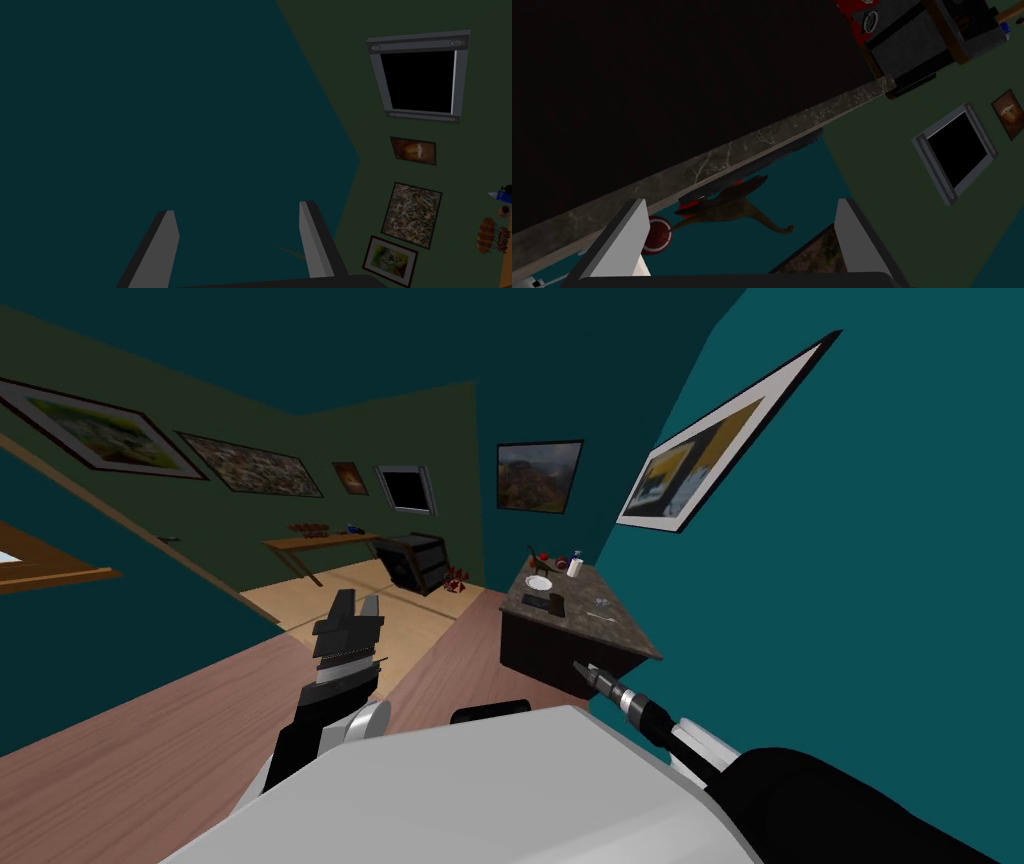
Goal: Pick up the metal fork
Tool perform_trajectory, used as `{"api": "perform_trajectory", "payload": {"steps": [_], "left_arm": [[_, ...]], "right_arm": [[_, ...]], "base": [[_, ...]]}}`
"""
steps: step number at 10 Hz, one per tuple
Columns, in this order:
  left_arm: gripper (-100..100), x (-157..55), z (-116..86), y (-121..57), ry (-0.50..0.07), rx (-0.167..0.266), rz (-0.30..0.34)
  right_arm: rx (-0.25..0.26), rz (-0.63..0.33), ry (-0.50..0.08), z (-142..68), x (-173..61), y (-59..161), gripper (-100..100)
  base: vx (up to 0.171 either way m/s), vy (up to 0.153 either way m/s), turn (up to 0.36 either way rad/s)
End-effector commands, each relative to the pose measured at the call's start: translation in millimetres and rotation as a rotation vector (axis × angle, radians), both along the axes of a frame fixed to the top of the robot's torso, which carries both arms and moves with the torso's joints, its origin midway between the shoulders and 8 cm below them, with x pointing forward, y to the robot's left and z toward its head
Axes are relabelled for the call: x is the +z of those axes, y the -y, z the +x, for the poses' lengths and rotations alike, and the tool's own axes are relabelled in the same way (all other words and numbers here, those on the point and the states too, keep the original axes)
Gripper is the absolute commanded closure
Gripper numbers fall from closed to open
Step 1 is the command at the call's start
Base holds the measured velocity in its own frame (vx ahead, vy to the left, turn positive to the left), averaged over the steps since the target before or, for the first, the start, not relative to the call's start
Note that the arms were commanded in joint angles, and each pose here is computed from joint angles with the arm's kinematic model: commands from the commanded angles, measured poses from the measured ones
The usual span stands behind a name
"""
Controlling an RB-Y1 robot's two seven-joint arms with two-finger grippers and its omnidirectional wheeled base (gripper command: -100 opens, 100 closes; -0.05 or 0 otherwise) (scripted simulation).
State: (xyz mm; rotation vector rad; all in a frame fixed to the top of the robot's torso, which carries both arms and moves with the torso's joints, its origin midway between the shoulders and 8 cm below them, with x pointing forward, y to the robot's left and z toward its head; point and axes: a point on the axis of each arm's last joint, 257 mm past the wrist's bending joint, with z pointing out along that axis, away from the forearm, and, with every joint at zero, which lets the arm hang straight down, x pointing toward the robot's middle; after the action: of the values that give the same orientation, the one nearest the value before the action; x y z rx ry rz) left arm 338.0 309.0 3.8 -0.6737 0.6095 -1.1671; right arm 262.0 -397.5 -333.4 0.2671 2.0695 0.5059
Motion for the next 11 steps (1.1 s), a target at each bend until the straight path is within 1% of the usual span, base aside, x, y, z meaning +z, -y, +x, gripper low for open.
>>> {"api": "perform_trajectory", "payload": {"steps": [1, 2, 3, 4, 5, 6, 7, 8, 9, 10, 11], "left_arm": [[0, 0, 0, 0.0, 0.0, 0.0, 0.0], [0, 0, 0, 0.0, 0.0, 0.0, 0.0], [0, 0, 0, 0.0, 0.0, 0.0, 0.0], [0, 0, 0, 0.0, 0.0, 0.0, 0.0], [0, 0, 0, 0.0, 0.0, 0.0, 0.0], [0, 0, 0, 0.0, 0.0, 0.0, 0.0], [0, 0, 0, 0.0, 0.0, 0.0, 0.0], [0, 0, 0, 0.0, 0.0, 0.0, 0.0], [0, 0, 0, 0.0, 0.0, 0.0, 0.0], [0, 0, 0, 0.0, 0.0, 0.0, 0.0], [0, 0, 0, 0.0, 0.0, 0.0, 0.0]], "right_arm": [[0.026, -0.082, -0.057, -15, -15, 19, -100], [0.038, -0.095, -0.061, -14, -13, 22, -100], [0.061, -0.161, -0.107, -28, -25, 39, -100], [0.073, -0.174, -0.111, -27, -23, 41, -100], [0.099, -0.239, -0.156, -41, -33, 58, -100], [0.11, -0.251, -0.159, -40, -31, 61, -100], [0.139, -0.315, -0.202, -53, -38, 78, -100], [0.151, -0.328, -0.206, -51, -36, 81, -100], [0.181, -0.387, -0.245, -64, -42, 98, -100], [0.195, -0.402, -0.249, -62, -39, 101, -100], [0.227, -0.46, -0.287, -74, -43, 117, -100]], "base": [[0.022, 0.027, 0.132], [0.02, 0.017, 0.078], [0.023, 0.017, 0.168], [0.02, 0.007, 0.075], [0.025, 0.009, 0.141], [0.022, 0.004, 0.069], [0.025, 0.006, 0.114], [0.02, 0.001, 0.089], [0.023, -0.005, 0.172], [0.023, -0.008, 0.073], [0.026, -0.004, 0.111]]}}
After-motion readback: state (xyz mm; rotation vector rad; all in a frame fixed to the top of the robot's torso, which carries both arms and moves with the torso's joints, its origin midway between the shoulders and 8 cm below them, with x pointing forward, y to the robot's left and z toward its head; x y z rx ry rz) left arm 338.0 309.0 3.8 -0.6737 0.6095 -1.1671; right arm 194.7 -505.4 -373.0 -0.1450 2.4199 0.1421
